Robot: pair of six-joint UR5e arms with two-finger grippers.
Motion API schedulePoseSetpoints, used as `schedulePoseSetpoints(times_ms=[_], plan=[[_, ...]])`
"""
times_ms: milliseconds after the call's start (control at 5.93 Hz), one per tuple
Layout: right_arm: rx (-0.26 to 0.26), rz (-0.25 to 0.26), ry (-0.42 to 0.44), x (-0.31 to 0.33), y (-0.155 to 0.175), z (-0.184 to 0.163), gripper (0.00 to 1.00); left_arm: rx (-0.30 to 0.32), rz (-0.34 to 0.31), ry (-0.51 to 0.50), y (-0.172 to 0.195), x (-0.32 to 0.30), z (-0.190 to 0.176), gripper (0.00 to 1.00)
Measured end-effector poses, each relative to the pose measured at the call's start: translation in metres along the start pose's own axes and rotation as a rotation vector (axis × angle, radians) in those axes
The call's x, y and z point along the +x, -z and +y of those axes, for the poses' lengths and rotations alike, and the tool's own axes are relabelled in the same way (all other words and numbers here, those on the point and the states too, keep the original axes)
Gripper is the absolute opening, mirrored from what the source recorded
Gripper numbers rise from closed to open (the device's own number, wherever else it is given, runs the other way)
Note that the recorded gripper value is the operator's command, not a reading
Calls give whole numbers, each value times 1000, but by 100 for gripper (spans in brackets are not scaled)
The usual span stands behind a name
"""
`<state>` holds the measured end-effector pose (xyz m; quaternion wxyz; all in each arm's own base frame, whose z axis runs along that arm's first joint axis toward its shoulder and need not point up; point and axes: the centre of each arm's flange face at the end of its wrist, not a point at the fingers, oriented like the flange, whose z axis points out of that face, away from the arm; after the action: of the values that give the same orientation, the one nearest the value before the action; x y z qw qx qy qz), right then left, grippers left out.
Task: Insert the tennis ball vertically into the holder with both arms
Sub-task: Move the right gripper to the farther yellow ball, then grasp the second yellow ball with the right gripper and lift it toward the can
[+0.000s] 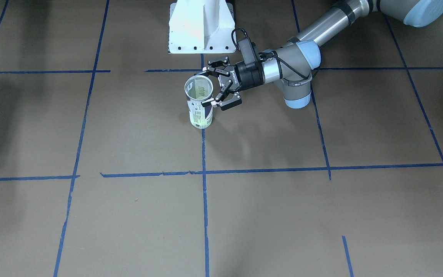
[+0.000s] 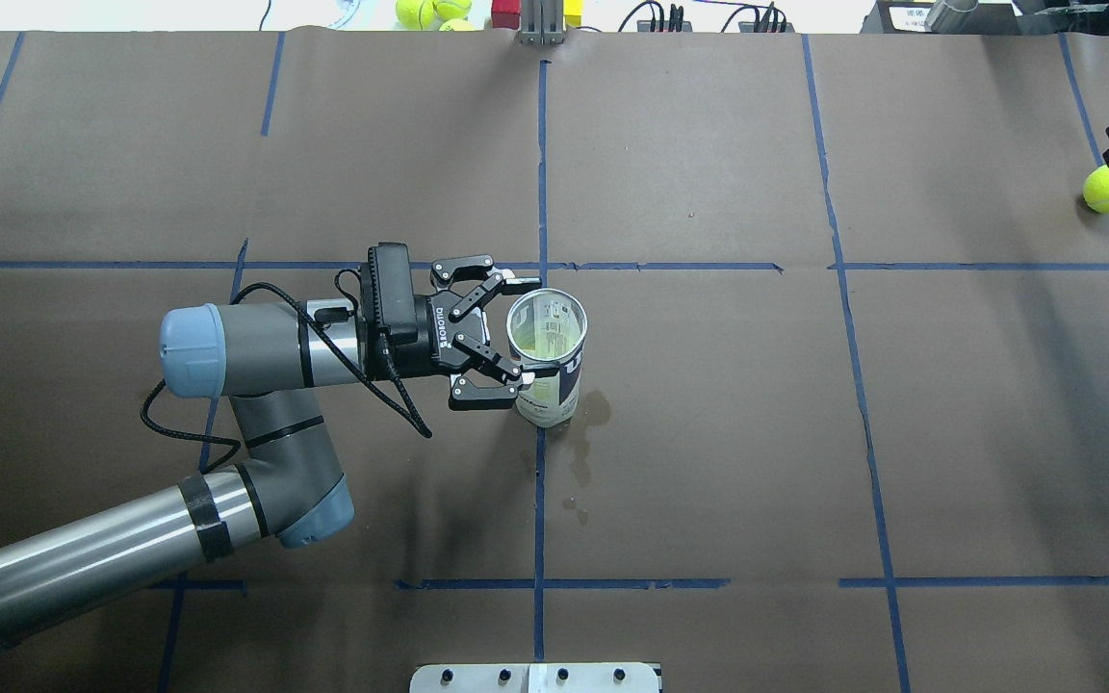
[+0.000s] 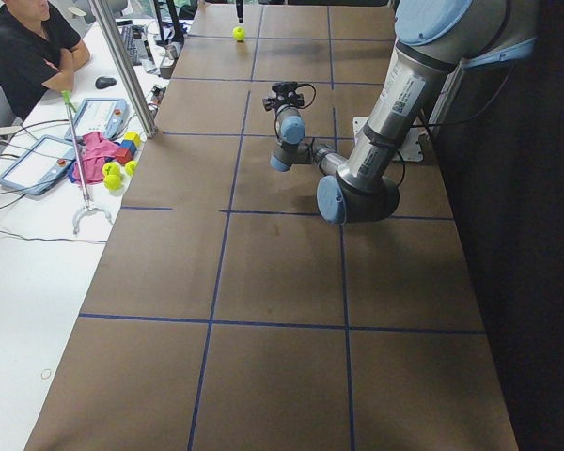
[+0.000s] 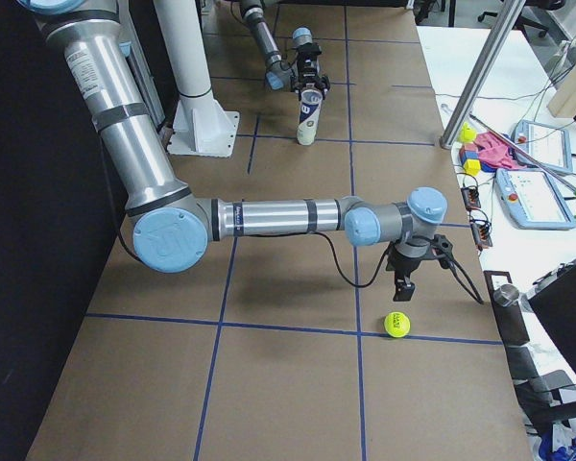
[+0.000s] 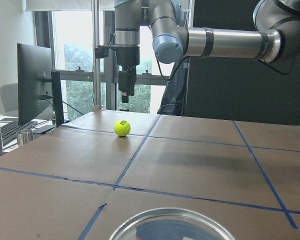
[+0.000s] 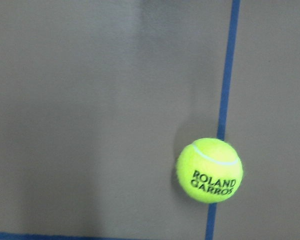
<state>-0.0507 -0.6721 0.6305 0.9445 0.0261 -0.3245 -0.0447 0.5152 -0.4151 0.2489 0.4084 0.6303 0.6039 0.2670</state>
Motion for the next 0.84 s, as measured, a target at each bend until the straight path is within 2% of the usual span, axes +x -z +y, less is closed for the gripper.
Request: schedulePoseSetpoints(times_ms=[337, 843], plan=[[-18, 31, 18, 20, -39, 5, 99, -5, -2, 1, 3, 0, 4, 96], [-11, 79, 57, 15, -66, 6, 99, -5, -3, 1, 4, 0, 4, 98]])
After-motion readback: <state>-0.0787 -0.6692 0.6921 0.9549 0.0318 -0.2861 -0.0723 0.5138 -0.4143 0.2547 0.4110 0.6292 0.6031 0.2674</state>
